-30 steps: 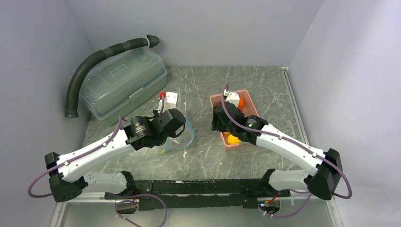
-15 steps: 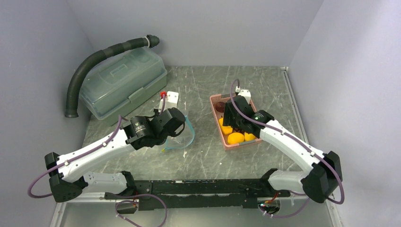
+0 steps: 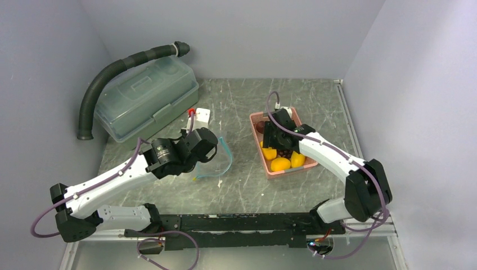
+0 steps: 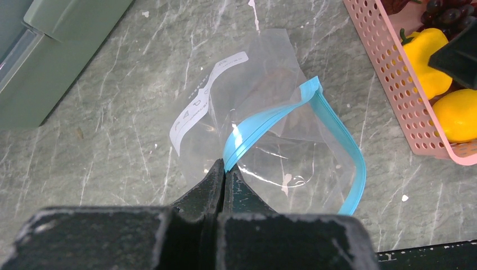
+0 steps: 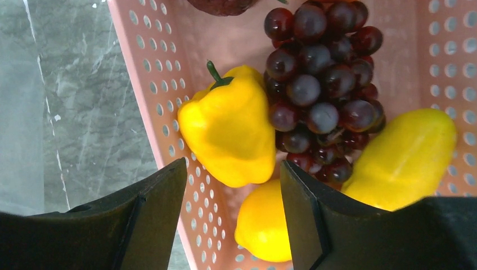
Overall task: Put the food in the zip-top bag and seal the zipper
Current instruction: Pick up the fake vegetable from the bin.
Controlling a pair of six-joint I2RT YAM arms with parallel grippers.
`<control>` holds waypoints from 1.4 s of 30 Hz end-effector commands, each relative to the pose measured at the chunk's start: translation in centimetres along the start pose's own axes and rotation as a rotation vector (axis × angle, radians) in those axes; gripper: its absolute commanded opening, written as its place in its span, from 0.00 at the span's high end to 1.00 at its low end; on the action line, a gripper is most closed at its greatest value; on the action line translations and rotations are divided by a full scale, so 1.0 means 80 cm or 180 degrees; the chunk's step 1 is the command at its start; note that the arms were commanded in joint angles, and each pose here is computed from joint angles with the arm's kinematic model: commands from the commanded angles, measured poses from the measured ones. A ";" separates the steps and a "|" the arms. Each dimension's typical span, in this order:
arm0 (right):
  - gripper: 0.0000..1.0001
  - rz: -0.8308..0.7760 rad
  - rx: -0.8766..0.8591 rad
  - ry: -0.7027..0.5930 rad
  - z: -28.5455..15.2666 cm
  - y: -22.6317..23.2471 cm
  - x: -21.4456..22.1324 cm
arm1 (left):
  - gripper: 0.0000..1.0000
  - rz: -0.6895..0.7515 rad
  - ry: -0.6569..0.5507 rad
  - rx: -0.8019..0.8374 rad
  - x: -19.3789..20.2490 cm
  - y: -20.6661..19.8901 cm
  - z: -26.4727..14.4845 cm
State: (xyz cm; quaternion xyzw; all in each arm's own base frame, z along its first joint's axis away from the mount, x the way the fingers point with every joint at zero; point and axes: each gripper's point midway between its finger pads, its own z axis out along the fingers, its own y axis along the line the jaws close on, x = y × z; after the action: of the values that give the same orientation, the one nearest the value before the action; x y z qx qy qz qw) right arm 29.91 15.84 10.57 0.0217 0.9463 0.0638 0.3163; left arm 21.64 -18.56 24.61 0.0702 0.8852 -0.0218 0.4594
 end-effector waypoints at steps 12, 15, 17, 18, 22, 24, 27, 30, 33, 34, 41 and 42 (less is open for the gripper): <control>0.34 0.0119 -0.0248 0.0082 0.046 0.021 -0.015 | 1.00 -0.0114 -0.0063 0.0020 -0.010 0.004 -0.006; 0.34 0.0104 -0.0255 0.0131 0.055 0.021 -0.009 | 1.00 -0.0127 -0.0065 0.0021 -0.010 0.005 -0.007; 0.33 0.0095 -0.0259 0.0171 0.060 0.020 -0.004 | 1.00 -0.0123 -0.0062 0.0009 -0.009 0.007 -0.007; 0.33 0.0095 -0.0252 0.0195 0.064 0.019 -0.001 | 1.00 -0.0128 -0.0060 0.0013 -0.009 0.006 -0.008; 0.33 0.0101 -0.0196 0.0285 0.075 0.013 0.012 | 1.00 -0.0130 -0.0047 0.0013 -0.009 0.005 -0.006; 0.33 0.0095 -0.0142 0.0321 0.081 0.009 0.017 | 1.00 -0.0125 -0.0043 0.0017 -0.009 0.004 -0.006; 0.32 0.0080 -0.0090 0.0357 0.087 0.004 0.023 | 1.00 -0.0110 -0.0032 0.0014 -0.009 0.003 -0.005; 0.30 0.0057 -0.0090 0.0385 0.090 0.004 0.025 | 1.00 -0.0109 -0.0034 0.0024 -0.010 0.001 -0.004; 0.27 0.0046 -0.0138 0.0410 0.091 0.007 0.028 | 1.00 -0.0101 -0.0025 0.0029 -0.010 -0.001 -0.003; 0.26 0.0042 -0.0166 0.0412 0.090 0.009 0.028 | 1.00 -0.0099 -0.0020 0.0029 -0.009 -0.001 -0.003; 0.24 0.0028 -0.0138 0.0418 0.090 0.006 0.029 | 1.00 -0.0104 -0.0025 0.0040 -0.011 -0.002 -0.003; 0.24 0.0023 -0.0103 0.0434 0.092 0.004 0.030 | 1.00 -0.0107 -0.0028 0.0038 -0.012 -0.003 -0.003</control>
State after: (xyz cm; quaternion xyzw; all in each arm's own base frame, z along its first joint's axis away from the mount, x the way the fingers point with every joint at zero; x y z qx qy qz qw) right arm 33.94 18.15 6.12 0.0299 0.9487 0.1157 0.2927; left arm 21.61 -18.48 24.42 0.0695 0.8879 -0.0220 0.4542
